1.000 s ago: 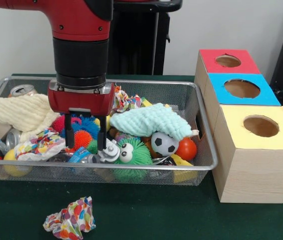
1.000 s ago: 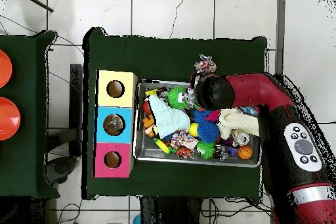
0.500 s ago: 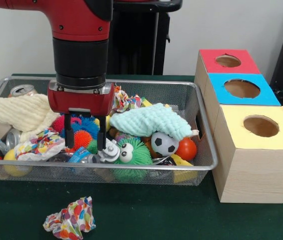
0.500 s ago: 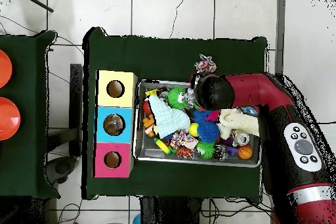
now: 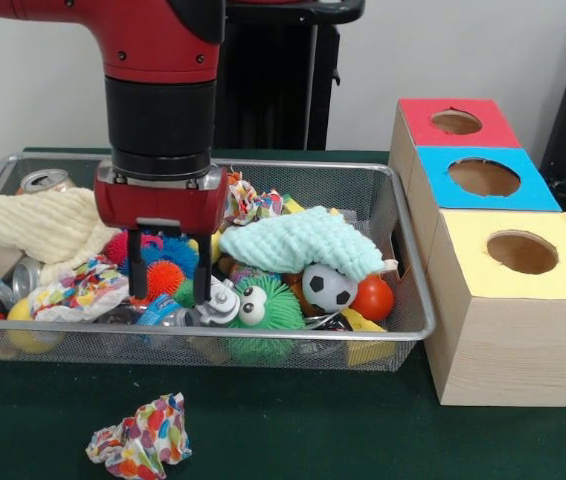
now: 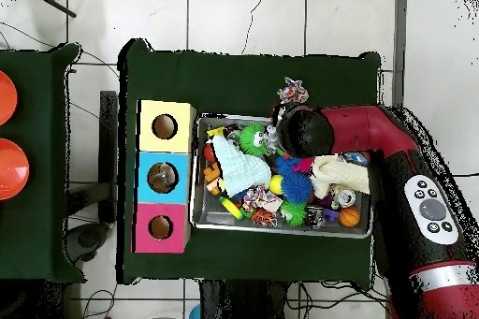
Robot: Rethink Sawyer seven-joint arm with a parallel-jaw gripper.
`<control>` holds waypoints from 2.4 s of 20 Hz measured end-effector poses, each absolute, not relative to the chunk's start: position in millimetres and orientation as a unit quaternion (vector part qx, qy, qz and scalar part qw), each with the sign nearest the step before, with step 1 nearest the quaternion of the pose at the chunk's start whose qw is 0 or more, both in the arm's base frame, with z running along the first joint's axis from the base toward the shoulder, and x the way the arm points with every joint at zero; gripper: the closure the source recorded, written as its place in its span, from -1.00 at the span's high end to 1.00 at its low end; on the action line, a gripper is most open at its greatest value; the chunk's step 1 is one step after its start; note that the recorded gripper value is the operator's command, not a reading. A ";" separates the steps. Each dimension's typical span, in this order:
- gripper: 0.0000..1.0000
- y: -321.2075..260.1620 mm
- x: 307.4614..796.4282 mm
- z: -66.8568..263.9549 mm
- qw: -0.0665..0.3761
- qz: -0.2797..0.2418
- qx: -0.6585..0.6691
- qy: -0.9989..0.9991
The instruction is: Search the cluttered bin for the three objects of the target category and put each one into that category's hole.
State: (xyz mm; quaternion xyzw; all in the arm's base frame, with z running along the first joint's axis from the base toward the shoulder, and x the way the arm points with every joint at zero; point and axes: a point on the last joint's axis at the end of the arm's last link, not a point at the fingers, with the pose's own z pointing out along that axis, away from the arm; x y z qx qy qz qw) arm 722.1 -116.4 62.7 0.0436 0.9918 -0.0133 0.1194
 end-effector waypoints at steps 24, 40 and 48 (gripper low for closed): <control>1.00 -114.8 723.3 55.8 0.141 -0.018 0.038 0.989; 1.00 -110.4 724.2 55.6 0.142 -0.017 0.034 0.989; 1.00 -110.1 724.4 54.9 0.144 -0.016 0.034 0.989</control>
